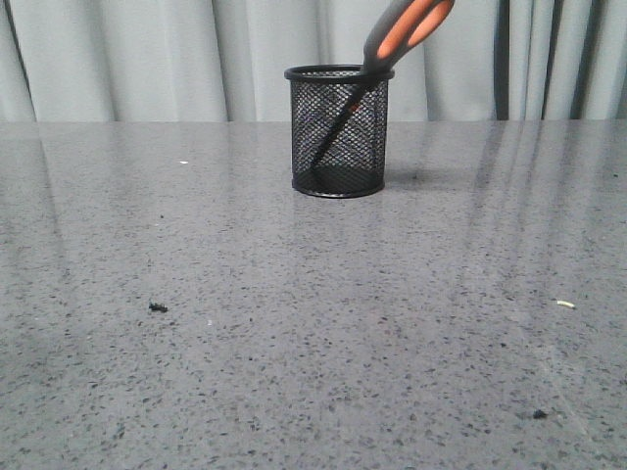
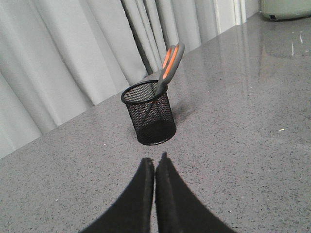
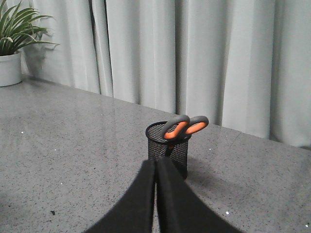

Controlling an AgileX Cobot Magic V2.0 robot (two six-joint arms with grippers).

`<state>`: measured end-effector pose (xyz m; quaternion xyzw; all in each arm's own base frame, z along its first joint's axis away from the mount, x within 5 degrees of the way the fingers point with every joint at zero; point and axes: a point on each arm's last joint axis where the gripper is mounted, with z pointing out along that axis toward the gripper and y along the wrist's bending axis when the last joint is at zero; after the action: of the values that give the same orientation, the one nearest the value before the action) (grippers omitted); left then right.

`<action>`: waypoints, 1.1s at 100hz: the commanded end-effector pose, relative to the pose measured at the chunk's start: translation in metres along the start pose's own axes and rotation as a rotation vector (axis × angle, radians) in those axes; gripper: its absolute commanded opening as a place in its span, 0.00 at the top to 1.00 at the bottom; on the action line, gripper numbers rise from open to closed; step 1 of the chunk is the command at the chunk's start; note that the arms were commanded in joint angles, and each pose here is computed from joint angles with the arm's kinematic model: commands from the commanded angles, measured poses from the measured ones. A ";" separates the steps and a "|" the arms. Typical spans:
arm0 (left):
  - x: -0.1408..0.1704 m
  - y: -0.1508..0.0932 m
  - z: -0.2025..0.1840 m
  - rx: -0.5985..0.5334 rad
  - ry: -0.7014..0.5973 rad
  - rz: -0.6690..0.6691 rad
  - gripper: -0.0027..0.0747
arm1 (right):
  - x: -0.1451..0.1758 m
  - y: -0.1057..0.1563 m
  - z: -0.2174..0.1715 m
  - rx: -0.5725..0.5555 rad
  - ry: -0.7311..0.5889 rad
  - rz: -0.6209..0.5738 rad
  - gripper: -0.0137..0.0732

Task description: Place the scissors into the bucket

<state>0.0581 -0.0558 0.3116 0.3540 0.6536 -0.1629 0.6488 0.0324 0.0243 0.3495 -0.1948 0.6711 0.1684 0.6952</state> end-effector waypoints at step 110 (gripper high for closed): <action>0.143 -0.002 -0.022 -0.631 0.173 -0.355 0.99 | -0.012 -0.002 0.000 0.018 -0.077 -0.014 0.90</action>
<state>0.0533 -0.0074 0.1839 0.0493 0.7839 -0.0287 0.6183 0.0325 0.0242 0.3490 -0.1961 0.6723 0.1664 0.6942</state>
